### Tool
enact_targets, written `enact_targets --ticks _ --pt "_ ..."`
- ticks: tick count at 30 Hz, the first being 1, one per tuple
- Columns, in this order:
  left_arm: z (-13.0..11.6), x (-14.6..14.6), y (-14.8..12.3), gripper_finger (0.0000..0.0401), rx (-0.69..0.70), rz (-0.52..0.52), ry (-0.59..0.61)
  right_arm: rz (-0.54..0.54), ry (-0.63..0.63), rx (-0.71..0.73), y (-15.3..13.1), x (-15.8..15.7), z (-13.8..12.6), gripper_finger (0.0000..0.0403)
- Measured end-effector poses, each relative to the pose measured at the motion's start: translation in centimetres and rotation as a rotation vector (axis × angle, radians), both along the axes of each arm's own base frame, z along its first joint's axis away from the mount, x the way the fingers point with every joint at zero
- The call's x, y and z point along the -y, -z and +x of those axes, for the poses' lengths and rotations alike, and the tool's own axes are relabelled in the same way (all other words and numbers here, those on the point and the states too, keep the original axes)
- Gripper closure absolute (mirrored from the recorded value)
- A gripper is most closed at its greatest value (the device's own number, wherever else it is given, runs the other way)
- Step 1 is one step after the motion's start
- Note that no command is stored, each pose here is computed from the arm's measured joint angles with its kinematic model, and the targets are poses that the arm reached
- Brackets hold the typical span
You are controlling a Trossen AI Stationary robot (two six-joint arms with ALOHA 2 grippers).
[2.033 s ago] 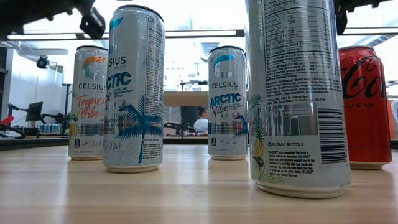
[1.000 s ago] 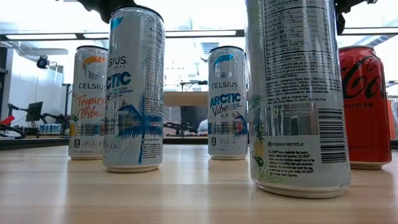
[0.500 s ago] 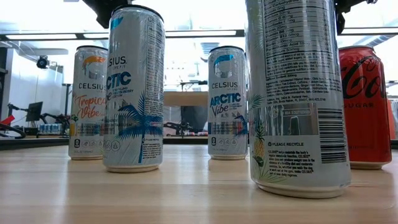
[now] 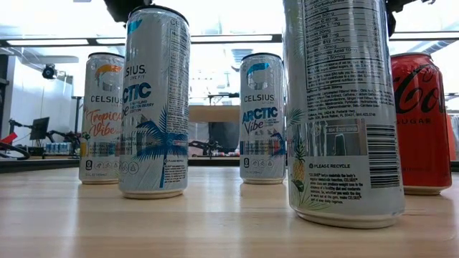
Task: Place canned beverage on shelf
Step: Put the white soda can on the shelf
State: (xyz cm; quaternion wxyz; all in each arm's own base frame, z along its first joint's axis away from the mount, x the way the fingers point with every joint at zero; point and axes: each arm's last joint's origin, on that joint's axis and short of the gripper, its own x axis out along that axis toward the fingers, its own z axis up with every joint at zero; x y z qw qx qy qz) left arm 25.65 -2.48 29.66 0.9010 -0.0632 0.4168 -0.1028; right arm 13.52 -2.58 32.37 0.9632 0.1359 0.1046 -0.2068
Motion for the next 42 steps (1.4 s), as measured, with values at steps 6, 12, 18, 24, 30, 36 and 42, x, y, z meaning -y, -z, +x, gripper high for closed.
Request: enact_targets --ticks 6,12,18,24,30,36,42 --pt "-1.1 1.2 -1.9 0.0401 -0.048 -0.050 -0.008 -0.009 -0.049 0.014 -0.6 0.0 0.9 0.0394" --pt "-2.0 3.0 -2.8 0.0401 -0.031 -0.054 0.005 -0.042 -0.060 -0.026 -1.5 0.2 2.5 0.0394" --pt "-3.4 4.7 -2.7 0.0401 -0.115 -0.105 0.003 -0.052 -0.070 -0.106 -3.5 0.4 3.6 0.0394" --pt "-4.1 5.2 -2.6 0.0401 -0.132 -0.091 0.000 -0.028 -0.071 -0.211 -5.6 0.4 4.1 0.0394" --pt "-4.3 5.1 -2.4 0.0382 -0.147 -0.037 0.005 0.011 -0.076 -0.299 -6.7 0.4 5.0 0.0394" --pt "-4.5 4.9 -2.2 0.0325 -0.186 -0.036 -0.042 0.046 -0.077 -0.344 -7.3 0.0 5.2 0.0394" --pt "-4.5 4.7 -2.1 0.0247 -0.173 0.003 -0.090 0.041 -0.133 -0.358 -7.1 -1.0 5.7 0.0394"
